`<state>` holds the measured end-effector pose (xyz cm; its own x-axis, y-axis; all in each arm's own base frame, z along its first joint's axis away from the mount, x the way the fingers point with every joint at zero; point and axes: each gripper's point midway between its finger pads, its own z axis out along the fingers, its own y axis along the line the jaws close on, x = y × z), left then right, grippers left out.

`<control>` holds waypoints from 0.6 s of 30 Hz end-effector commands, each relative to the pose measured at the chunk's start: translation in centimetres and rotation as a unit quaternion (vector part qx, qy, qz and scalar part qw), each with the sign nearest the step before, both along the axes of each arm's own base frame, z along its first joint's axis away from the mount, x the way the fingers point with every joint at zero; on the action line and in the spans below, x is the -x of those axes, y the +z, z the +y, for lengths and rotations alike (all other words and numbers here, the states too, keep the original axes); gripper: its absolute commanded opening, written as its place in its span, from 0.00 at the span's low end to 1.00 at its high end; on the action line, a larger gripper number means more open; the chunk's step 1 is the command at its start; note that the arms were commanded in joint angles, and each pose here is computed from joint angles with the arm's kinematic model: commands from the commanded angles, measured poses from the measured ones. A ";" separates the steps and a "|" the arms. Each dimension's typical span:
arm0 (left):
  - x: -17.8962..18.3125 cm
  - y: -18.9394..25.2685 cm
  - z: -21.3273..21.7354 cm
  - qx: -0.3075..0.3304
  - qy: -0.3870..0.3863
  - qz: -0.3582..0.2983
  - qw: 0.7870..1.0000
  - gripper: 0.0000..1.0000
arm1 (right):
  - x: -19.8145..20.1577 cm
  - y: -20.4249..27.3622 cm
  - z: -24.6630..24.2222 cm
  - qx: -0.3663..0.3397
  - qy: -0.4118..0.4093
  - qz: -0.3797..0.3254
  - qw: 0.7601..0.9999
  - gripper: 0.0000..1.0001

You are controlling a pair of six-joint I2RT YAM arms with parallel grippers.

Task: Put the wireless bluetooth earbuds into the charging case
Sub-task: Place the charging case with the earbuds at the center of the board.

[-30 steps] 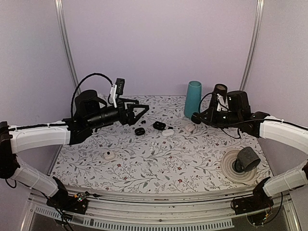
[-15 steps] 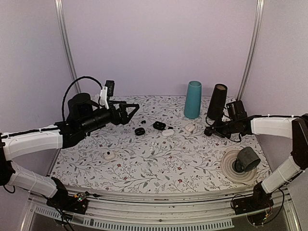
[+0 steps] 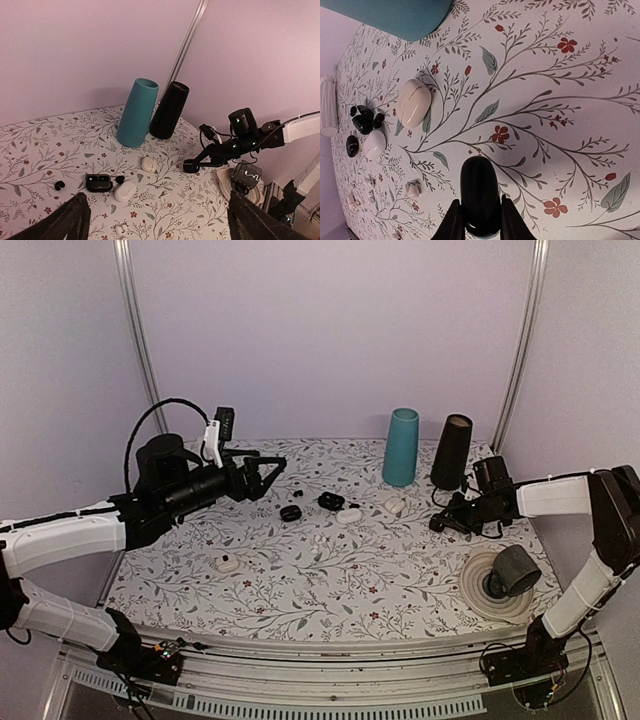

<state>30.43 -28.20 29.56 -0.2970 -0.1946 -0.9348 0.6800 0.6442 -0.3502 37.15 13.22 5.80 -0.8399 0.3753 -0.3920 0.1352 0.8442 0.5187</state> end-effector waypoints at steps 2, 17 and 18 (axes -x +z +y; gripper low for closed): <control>-0.2 -0.2 0.8 -0.009 0.009 -0.004 1.000 0.96 | 0.1 -1.4 0.2 -0.005 0.013 0.011 1.000 0.18; 0.0 -0.3 0.6 -0.014 0.000 -0.005 1.000 0.96 | 0.6 -1.9 -1.9 0.050 -0.004 0.017 0.999 0.57; -0.1 -0.4 0.6 -0.015 0.001 -0.004 1.000 0.96 | 0.6 -1.6 -2.1 0.054 -0.005 0.013 0.998 0.61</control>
